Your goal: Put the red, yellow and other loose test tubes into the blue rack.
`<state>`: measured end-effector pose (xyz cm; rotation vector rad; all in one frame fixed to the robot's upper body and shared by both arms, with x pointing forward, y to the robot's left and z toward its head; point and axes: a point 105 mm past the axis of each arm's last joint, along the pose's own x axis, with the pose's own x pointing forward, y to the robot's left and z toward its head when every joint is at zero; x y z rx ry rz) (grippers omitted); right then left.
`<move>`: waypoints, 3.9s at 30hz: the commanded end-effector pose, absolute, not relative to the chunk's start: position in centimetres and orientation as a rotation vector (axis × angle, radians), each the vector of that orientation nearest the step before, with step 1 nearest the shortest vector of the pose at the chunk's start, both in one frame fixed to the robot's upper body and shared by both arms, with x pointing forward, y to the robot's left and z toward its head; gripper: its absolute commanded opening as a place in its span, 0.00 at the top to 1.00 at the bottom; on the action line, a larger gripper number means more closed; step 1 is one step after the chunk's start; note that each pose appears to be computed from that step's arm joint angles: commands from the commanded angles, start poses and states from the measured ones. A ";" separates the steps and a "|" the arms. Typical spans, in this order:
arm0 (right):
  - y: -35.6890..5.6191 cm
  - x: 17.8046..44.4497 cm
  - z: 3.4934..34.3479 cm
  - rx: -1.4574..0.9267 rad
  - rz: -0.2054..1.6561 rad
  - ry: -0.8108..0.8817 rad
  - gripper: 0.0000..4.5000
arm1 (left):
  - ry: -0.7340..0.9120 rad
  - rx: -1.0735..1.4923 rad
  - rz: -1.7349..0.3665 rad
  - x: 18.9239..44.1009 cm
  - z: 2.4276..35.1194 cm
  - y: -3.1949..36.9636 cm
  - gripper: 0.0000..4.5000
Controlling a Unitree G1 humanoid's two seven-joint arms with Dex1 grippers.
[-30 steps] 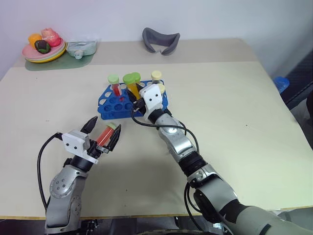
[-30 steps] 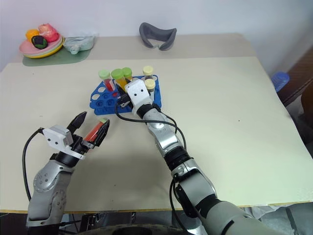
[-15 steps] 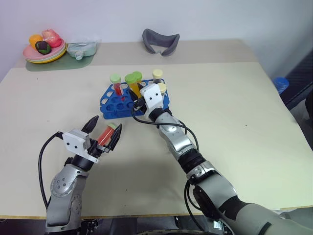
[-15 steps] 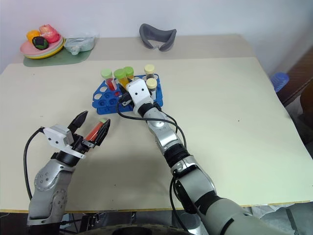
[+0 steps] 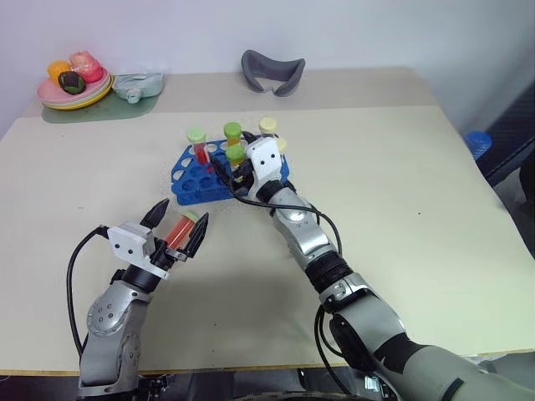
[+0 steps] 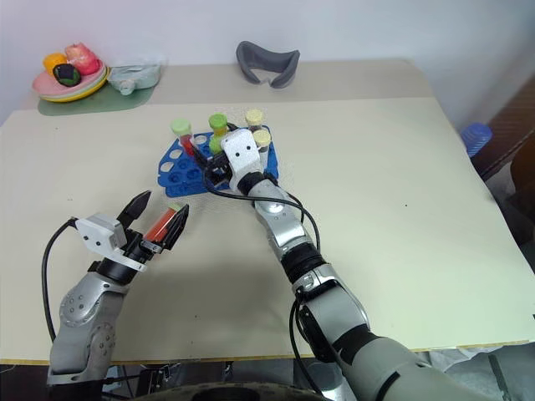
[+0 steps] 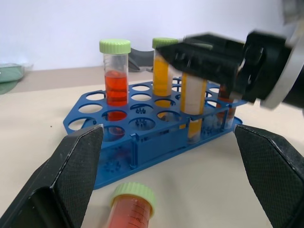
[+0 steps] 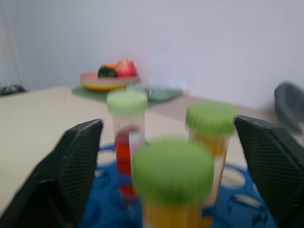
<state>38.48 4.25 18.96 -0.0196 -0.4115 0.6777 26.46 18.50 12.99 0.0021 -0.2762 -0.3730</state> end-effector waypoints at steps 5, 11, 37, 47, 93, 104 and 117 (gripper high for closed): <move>6.1 33.9 27.3 0.107 0.858 -0.646 0.05 | -0.259 0.020 -0.307 26.5 14.7 19.7 0.00; 5.3 30.8 28.6 0.040 1.058 -0.636 0.05 | -0.086 0.083 -0.230 27.6 15.7 20.8 0.00; -4.2 23.5 20.8 -0.487 1.556 -0.249 0.05 | 1.013 0.367 -0.426 30.4 15.0 21.5 0.00; -4.0 23.0 20.1 -0.468 1.545 -0.222 0.05 | 1.094 0.375 -0.503 30.8 13.6 19.3 0.00; -5.4 24.6 20.3 -0.342 1.374 -0.163 0.04 | 0.188 0.336 -0.143 33.8 26.5 24.1 0.83; -6.9 26.9 17.9 -0.189 1.176 -0.061 0.04 | -0.439 0.239 -0.257 32.3 23.6 15.7 0.83; -7.8 27.1 17.4 -0.178 1.120 -0.042 0.04 | -0.569 0.119 -0.256 33.7 19.3 14.6 0.83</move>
